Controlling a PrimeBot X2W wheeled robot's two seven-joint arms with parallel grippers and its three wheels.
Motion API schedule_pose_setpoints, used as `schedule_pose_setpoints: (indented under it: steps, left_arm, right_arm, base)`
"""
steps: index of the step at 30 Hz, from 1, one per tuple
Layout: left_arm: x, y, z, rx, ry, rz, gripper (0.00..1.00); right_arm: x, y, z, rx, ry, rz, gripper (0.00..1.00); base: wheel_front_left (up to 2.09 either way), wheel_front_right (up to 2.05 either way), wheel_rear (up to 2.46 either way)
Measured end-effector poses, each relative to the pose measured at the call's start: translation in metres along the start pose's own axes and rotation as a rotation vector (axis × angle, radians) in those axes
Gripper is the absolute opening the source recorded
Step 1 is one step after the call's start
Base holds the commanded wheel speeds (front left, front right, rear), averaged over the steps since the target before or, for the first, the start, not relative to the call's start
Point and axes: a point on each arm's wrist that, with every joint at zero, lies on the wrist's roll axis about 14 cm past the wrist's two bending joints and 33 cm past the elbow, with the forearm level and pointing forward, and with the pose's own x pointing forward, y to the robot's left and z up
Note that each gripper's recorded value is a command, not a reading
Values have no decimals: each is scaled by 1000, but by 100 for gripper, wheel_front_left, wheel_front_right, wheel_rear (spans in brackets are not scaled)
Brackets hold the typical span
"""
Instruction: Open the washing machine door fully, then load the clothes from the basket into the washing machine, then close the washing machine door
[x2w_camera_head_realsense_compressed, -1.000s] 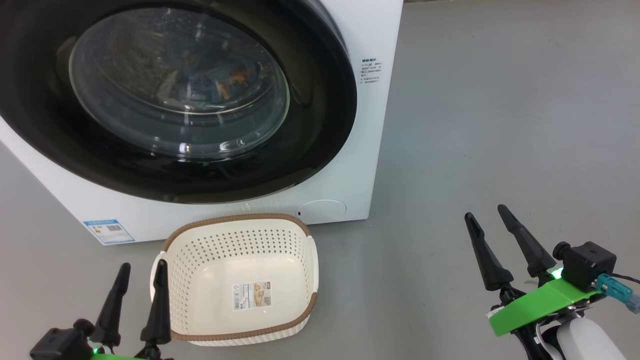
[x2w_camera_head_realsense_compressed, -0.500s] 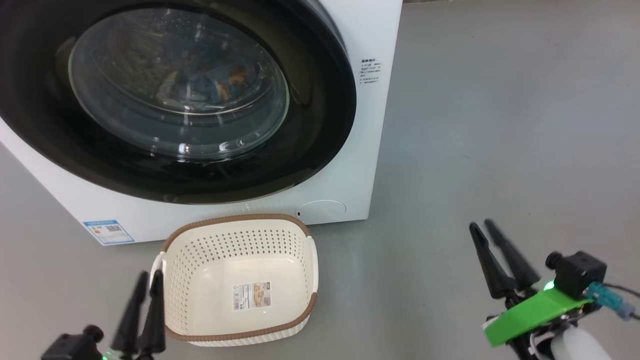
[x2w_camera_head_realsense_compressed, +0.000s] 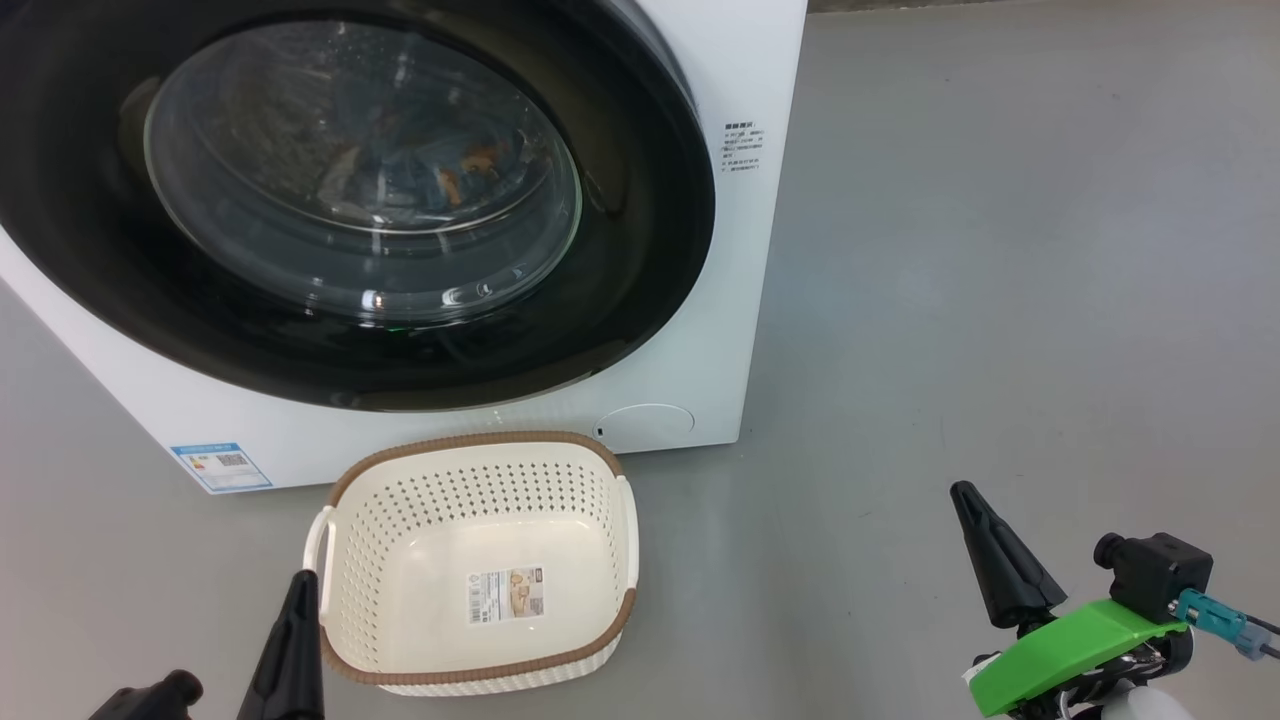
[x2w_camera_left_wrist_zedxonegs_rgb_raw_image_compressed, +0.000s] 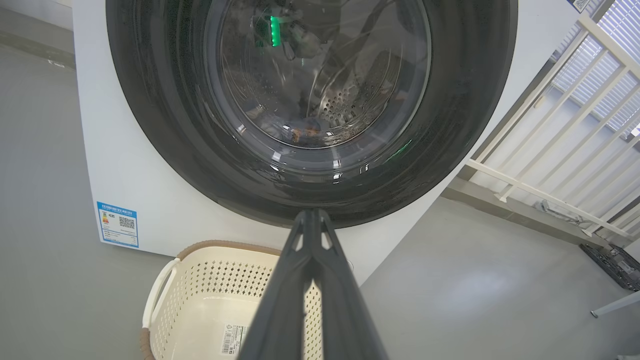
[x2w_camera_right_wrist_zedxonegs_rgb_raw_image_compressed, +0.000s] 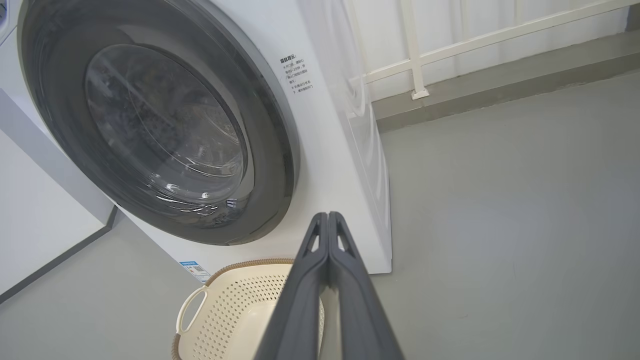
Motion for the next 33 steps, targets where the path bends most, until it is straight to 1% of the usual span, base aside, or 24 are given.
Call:
schedule_pose_setpoints:
  steps: [22,33]
  left_arm:
    - [-1,14,6,-191,0,73,0]
    - [0,19,9,-305,-3,101,0]
  right_arm:
    - [1,-9,3,220,-3,-61,0]
    - [1,-15,6,342,-16,-90,0]
  base:
    - [0,0,0]
    - [0,0,0]
